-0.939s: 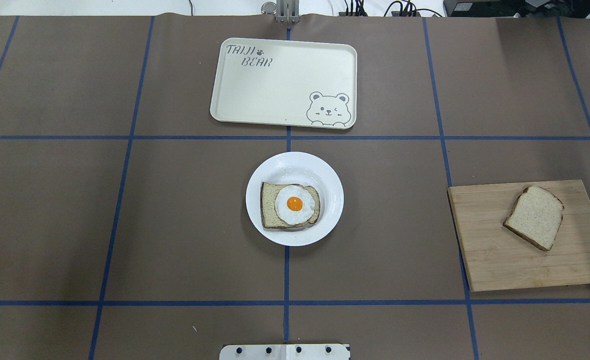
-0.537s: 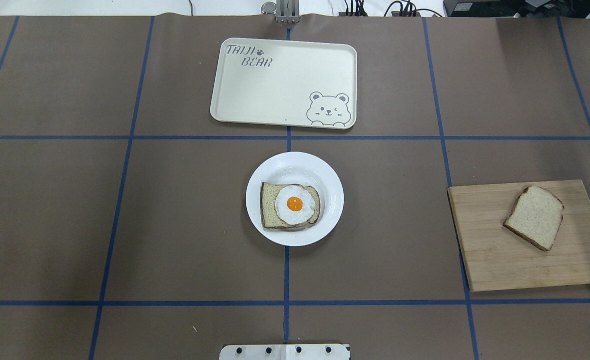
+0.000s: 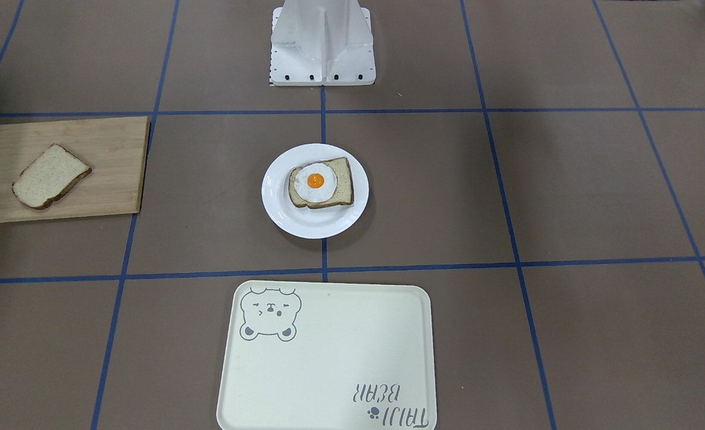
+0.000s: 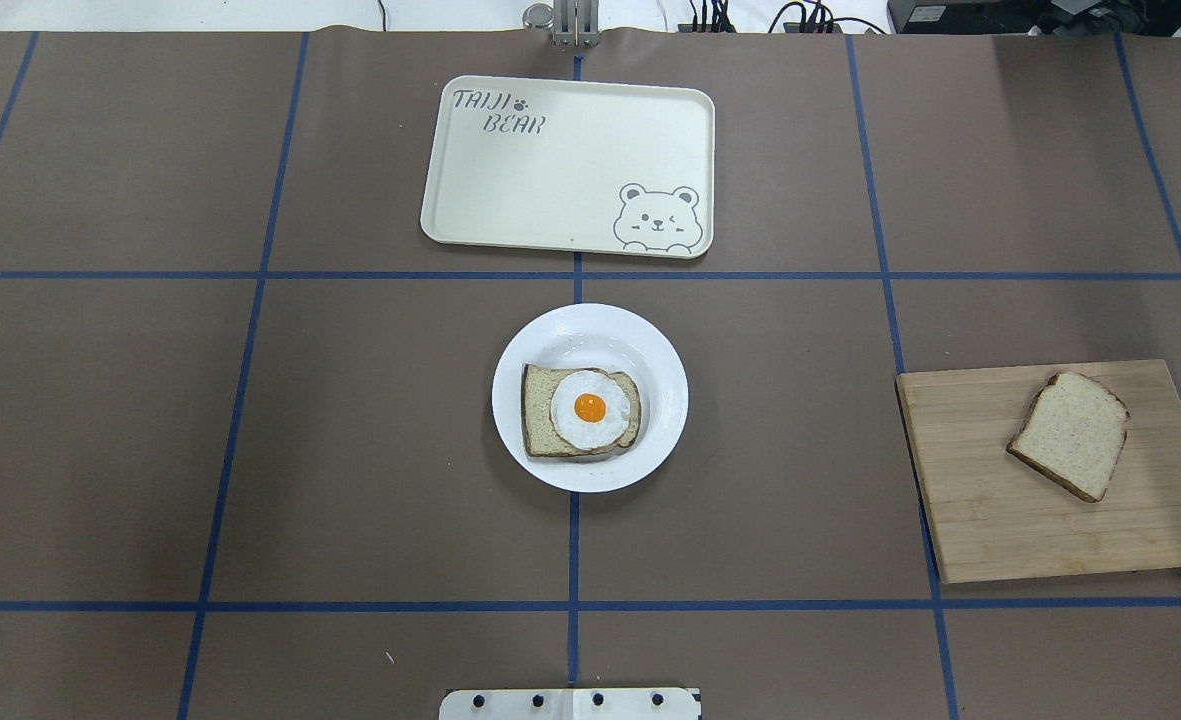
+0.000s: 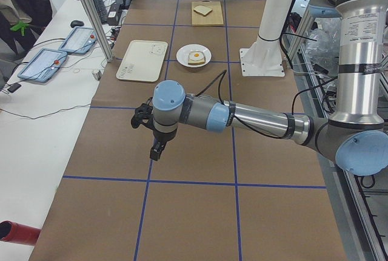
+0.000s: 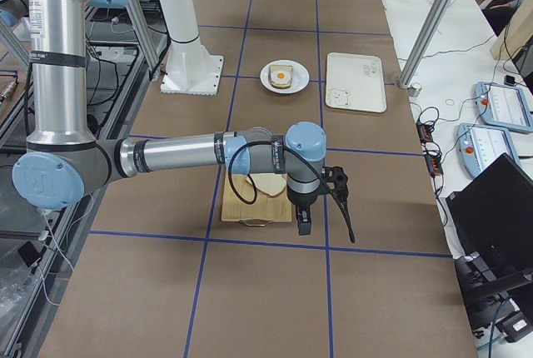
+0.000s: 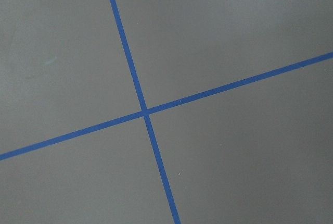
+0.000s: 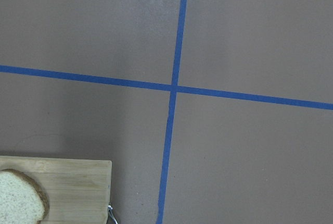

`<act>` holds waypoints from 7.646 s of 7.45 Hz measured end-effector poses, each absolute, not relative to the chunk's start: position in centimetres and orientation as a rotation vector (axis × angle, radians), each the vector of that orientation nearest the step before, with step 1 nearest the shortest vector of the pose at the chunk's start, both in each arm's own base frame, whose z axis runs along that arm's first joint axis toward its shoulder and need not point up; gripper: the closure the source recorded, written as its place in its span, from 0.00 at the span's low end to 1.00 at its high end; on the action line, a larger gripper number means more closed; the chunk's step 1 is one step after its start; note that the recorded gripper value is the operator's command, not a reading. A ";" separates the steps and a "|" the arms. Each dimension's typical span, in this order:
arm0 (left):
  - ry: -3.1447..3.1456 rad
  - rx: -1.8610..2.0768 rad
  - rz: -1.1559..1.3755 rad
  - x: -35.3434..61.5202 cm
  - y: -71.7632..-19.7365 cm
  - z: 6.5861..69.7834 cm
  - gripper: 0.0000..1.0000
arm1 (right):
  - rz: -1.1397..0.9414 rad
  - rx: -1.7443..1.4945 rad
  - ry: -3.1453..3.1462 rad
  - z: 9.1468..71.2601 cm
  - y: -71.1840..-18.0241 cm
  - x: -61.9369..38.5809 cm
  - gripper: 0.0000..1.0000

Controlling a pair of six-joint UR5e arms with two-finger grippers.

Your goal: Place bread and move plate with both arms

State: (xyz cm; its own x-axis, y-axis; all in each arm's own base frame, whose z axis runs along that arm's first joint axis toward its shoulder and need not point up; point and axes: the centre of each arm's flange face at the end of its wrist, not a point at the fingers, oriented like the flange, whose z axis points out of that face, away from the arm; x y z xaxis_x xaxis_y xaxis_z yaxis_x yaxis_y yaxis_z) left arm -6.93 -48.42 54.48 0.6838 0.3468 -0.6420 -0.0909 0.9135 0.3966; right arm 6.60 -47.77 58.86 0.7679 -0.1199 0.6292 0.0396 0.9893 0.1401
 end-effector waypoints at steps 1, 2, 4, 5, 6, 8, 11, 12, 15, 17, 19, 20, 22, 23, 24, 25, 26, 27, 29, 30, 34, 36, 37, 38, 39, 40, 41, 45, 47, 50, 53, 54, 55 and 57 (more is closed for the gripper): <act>0.781 0.386 0.268 -6.9 -49.0 53.8 0.02 | -0.100 0.161 -0.692 58.3 -47.7 6.6 0.00; 0.777 0.429 0.287 -6.9 -49.3 53.1 0.02 | -0.116 0.215 -0.696 57.9 -47.7 6.5 0.00; 0.774 0.491 0.295 -6.9 -49.6 52.2 0.02 | -0.081 0.248 -0.758 57.5 -47.2 5.6 0.00; 0.774 0.508 0.290 -6.9 -49.5 52.0 0.02 | -0.009 0.242 -0.804 57.3 -46.6 4.4 0.00; 0.774 0.519 0.288 -6.9 -49.5 52.0 0.02 | 0.075 0.241 -0.849 57.5 -45.4 2.4 0.00; 0.775 0.526 0.288 -6.9 -49.5 52.0 0.02 | 0.224 0.210 -0.931 58.2 -42.1 -1.5 0.01; 0.775 0.527 0.289 -6.9 -49.5 51.9 0.02 | 0.397 0.180 -0.953 59.7 -37.2 -7.4 0.03; 0.775 0.528 0.289 -6.9 -49.5 51.9 0.02 | 0.437 0.177 -0.944 60.2 -35.8 -9.4 0.05; 0.775 0.521 0.287 -6.9 -49.0 52.4 0.02 | 0.492 0.182 -0.880 61.1 -33.2 -14.6 0.29; 0.775 0.526 0.288 -6.9 -48.8 52.6 0.02 | 0.493 0.197 -0.868 60.6 -32.4 -17.2 0.38; 0.775 0.526 0.286 -6.9 -48.7 52.7 0.02 | 0.480 0.210 -0.859 60.6 -32.1 -18.5 0.38; 0.775 0.526 0.286 -6.9 -48.8 52.8 0.02 | 0.475 0.215 -0.851 60.8 -32.0 -18.9 0.38; 0.776 0.524 0.285 -6.9 -48.7 52.9 0.02 | 0.466 0.222 -0.832 61.3 -31.7 -19.6 0.38; 0.776 0.524 0.285 -6.9 -48.7 52.9 0.02 | 0.461 0.225 -0.824 61.6 -31.6 -19.9 0.38; 0.776 0.524 0.285 -6.9 -48.7 52.9 0.02 | 0.456 0.229 -0.817 61.8 -31.5 -20.1 0.39; 0.776 0.525 0.285 -6.9 -48.7 52.9 0.02 | 0.453 0.233 -0.809 62.0 -31.4 -20.3 0.44; 0.776 0.525 0.285 -6.9 -48.7 52.8 0.02 | 0.450 0.236 -0.805 62.2 -31.3 -20.5 0.65; 0.776 0.525 0.285 -6.9 -48.7 52.8 0.02 | 0.447 0.237 -0.803 62.2 -31.2 -20.6 0.87; 0.776 0.525 0.285 -6.9 -48.7 52.8 0.02 | 0.439 0.235 -0.802 62.2 -31.0 -20.9 1.00; 0.775 0.525 0.285 -6.9 -48.7 52.8 0.02 | 0.433 0.235 -0.804 62.2 -31.0 -21.0 1.00; 0.775 0.526 0.284 -7.0 -48.6 52.8 0.02 | 0.409 0.210 -0.862 60.3 -31.1 -20.5 1.00; 0.775 0.528 0.283 -7.0 -48.6 52.7 0.02 | 0.411 0.178 -0.951 57.4 -32.5 -18.7 1.00; 0.775 0.528 0.283 -7.0 -48.6 52.7 0.02 | 0.416 0.163 -1.000 55.9 -33.6 -17.9 1.00; 0.776 0.528 0.283 -7.0 -48.6 52.6 0.02 | 0.420 0.147 -1.050 54.6 -34.9 -17.0 1.00; 0.776 0.527 0.283 -6.9 -48.6 52.7 0.02 | 0.424 0.138 -1.087 53.5 -35.8 -16.4 1.00; 0.776 0.526 0.284 -6.9 -48.6 52.7 0.02 | 0.437 0.137 -1.116 52.5 -36.7 -16.3 1.00; 0.777 0.526 0.283 -6.9 -48.6 52.7 0.02 | 0.481 0.130 -1.161 50.5 -38.1 -16.9 1.00; 0.783 0.520 0.262 -6.9 -48.6 52.5 0.02 | 0.746 0.063 -1.262 40.8 -41.9 -24.3 1.00; 0.784 0.516 0.259 -6.9 -48.6 52.6 0.02 | 0.905 0.065 -1.174 32.4 -41.2 -33.1 1.00; 0.784 0.513 0.258 -6.9 -48.7 52.8 0.02 | 1.106 0.092 -0.994 22.1 -36.4 -46.3 1.00; 0.785 0.512 0.257 -6.9 -48.7 52.8 0.02 | 1.295 0.110 -0.936 17.4 -31.8 -54.3 1.00; 0.785 0.511 0.257 -6.9 -48.7 52.9 0.02 | 1.358 0.114 -0.916 16.2 -31.0 -56.3 1.00; 0.785 0.510 0.256 -6.9 -48.7 53.0 0.02 | 1.400 0.120 -0.894 15.7 -30.7 -58.3 1.00; 0.785 0.507 0.256 -6.9 -48.5 53.2 0.02 | 1.413 0.138 -0.857 16.1 -30.6 -60.4 1.00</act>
State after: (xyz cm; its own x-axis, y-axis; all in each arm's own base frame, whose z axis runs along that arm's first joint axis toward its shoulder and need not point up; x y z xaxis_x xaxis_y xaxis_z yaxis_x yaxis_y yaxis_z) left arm -6.88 -48.46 53.16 0.6850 0.4014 -0.6080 -0.0338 0.8512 0.5238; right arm -60.42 -30.60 16.12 -0.0803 0.8021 0.5917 -0.8956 0.2026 -0.3961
